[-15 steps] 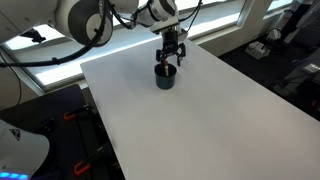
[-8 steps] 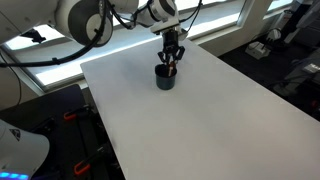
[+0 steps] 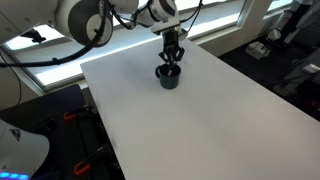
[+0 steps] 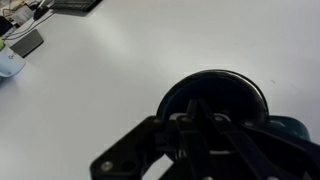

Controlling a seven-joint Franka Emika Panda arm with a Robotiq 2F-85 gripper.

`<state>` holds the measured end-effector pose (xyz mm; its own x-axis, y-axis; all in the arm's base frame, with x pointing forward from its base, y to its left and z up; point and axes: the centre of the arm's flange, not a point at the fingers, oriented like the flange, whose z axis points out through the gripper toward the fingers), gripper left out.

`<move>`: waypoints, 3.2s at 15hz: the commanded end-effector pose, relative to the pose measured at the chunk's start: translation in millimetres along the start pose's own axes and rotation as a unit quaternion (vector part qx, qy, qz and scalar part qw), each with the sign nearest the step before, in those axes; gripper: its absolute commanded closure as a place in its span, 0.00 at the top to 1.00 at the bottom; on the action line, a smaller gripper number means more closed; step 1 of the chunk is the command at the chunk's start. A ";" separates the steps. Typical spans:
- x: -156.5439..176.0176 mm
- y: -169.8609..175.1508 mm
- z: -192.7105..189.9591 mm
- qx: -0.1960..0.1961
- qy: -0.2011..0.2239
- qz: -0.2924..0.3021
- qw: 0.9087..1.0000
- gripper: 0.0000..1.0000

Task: Put the marker on the table

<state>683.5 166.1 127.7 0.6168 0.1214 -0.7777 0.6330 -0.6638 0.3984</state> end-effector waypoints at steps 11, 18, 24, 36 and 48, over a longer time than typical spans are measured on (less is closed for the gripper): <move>7.4 14.2 -33.8 -0.061 0.018 0.005 0.998 0.97; 13.5 19.3 -35.4 -0.066 0.033 -0.013 0.997 1.00; 16.7 29.3 -34.1 -0.065 0.040 -0.032 0.997 0.91; 13.7 29.5 -25.0 -0.051 0.031 -0.031 0.998 0.82; 18.9 24.5 -3.3 0.001 0.019 -0.049 0.999 0.62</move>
<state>698.4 147.2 130.2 0.5828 0.2046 -0.7865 0.6924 -0.6317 0.3487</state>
